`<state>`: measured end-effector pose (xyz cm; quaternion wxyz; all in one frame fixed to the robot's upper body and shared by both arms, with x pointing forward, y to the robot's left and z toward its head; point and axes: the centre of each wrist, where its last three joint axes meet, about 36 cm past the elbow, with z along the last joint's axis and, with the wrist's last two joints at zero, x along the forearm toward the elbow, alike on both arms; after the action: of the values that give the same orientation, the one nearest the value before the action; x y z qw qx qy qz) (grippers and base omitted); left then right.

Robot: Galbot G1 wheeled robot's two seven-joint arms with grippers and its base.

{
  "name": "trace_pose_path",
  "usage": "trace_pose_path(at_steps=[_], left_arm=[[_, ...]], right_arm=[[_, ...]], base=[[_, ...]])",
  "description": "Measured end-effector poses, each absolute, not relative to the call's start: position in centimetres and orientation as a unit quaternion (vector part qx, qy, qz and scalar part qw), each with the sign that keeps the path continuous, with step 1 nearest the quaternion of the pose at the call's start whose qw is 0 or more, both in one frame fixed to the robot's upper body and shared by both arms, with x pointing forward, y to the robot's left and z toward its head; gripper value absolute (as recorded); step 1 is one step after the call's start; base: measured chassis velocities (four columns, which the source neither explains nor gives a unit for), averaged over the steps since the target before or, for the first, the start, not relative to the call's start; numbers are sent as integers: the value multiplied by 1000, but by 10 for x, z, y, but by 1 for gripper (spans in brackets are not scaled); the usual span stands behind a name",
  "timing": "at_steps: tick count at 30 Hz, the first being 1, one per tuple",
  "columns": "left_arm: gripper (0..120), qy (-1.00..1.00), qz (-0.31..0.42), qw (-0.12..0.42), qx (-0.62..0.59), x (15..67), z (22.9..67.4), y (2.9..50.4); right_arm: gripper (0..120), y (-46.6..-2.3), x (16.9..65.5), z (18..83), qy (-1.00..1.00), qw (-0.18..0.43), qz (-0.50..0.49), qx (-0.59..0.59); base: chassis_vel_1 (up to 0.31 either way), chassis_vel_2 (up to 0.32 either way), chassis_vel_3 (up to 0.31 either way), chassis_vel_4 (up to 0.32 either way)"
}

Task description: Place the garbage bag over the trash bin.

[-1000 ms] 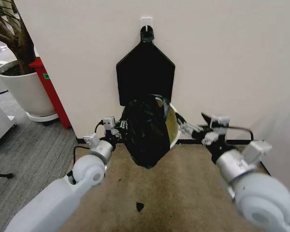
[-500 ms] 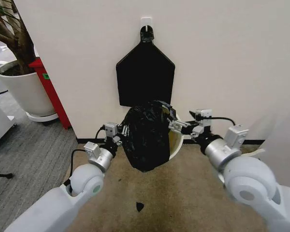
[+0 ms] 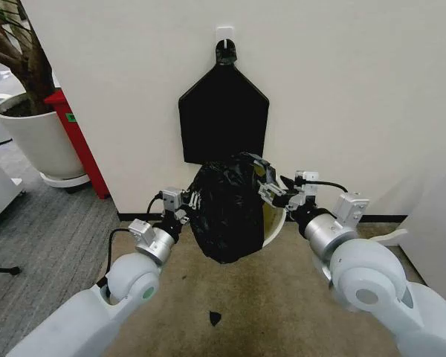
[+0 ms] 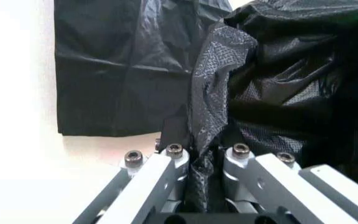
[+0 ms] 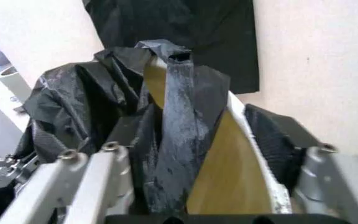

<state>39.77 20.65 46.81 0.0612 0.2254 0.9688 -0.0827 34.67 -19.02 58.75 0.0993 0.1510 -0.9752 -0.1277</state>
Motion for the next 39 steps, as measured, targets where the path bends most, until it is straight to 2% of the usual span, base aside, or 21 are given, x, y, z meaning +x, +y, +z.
trace_pose_path(at_steps=[3, 6, 7, 12, 21, 24, 33, 39], left_arm=[[4, 968, -85, 62, 226, 399, 469, 206], [4, 968, -87, 63, 227, 399, 470, 206], [4, 968, -87, 63, 227, 399, 470, 206], [4, 967, -88, 64, 232, 399, 470, 205], [4, 965, -87, 61, 239, 398, 464, 208], [4, 964, -88, 62, 243, 398, 463, 209], [4, 960, -96, 65, 254, 397, 463, 213], [4, 958, -105, 65, 258, 392, 461, 215]], right_arm=[[35, -191, 347, 587, -977, 97, -122, 147], [23, -193, 347, 586, -978, 96, -119, 143], [23, -193, 347, 586, -978, 96, -119, 143], [2, -195, 348, 587, -978, 94, -118, 141], [0, -205, 357, 598, -984, 68, -108, 125], [0, -220, 375, 598, -988, 65, -89, 105], [0, -269, 414, 578, -985, 105, -34, 132], [0, -304, 439, 565, -974, 122, 5, 191]], base=[[0, 0, 0, 0], [0, 0, 0, 0], [0, 0, 0, 0], [0, 0, 0, 0], [0, 0, 0, 0], [0, 0, 0, 0], [0, 0, 0, 0], [0, 0, 0, 0]])
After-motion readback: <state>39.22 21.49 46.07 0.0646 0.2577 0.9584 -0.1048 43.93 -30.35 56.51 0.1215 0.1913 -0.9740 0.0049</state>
